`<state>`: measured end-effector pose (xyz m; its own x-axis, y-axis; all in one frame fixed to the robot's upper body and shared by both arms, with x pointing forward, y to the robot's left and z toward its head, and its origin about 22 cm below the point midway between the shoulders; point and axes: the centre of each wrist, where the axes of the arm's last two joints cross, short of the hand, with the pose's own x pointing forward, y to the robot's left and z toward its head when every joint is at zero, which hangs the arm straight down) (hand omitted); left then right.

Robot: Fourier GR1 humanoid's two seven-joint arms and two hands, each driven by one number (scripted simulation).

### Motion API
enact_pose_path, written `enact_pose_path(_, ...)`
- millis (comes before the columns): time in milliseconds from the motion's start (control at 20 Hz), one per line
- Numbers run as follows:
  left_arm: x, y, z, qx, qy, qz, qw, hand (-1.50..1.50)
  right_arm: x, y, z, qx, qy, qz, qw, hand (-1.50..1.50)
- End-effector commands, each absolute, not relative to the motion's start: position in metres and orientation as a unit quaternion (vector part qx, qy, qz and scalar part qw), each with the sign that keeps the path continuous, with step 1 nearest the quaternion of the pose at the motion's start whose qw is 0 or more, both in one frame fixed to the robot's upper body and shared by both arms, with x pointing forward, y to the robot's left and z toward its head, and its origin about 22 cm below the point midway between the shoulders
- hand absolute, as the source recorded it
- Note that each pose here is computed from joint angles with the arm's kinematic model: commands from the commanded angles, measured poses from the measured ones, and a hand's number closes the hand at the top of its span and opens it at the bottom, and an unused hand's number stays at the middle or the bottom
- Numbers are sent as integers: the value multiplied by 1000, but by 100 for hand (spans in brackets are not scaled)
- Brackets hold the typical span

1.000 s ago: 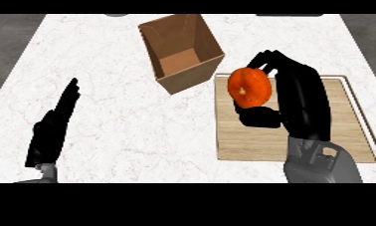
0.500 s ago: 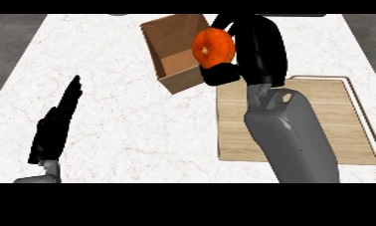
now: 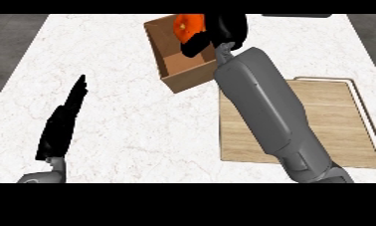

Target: Pick the squash from the tray and place it in the cardboard box

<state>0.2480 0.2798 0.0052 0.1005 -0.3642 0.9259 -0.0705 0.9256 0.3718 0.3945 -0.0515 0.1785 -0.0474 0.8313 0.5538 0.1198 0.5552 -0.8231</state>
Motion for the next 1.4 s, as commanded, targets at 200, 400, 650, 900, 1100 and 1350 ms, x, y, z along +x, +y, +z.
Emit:
enact_pose_path(200, 247, 270, -1, 161, -662, -100, 725, 0, 429, -51, 134, -359, -610, 329, 626, 150)
enact_pose_path(400, 259, 275, 15, 155, -666, -123, 719, 0, 436, -49, 124, -358, -586, 282, 670, -150)
enact_pose_path(650, 260, 267, 23, 147, -673, -119, 715, 0, 438, -65, 94, -350, -611, 266, 658, -150)
enact_pose_path(900, 264, 254, 10, 139, -668, -121, 721, 0, 441, -64, 110, -333, -669, 140, 650, -150)
enact_pose_path(1100, 250, 263, 9, 152, -668, -115, 720, 0, 442, -70, 120, -313, -702, 30, 639, -150)
enact_pose_path(1350, 242, 283, 6, 157, -661, -108, 725, 0, 446, -86, 136, -247, -735, -52, 629, -150)
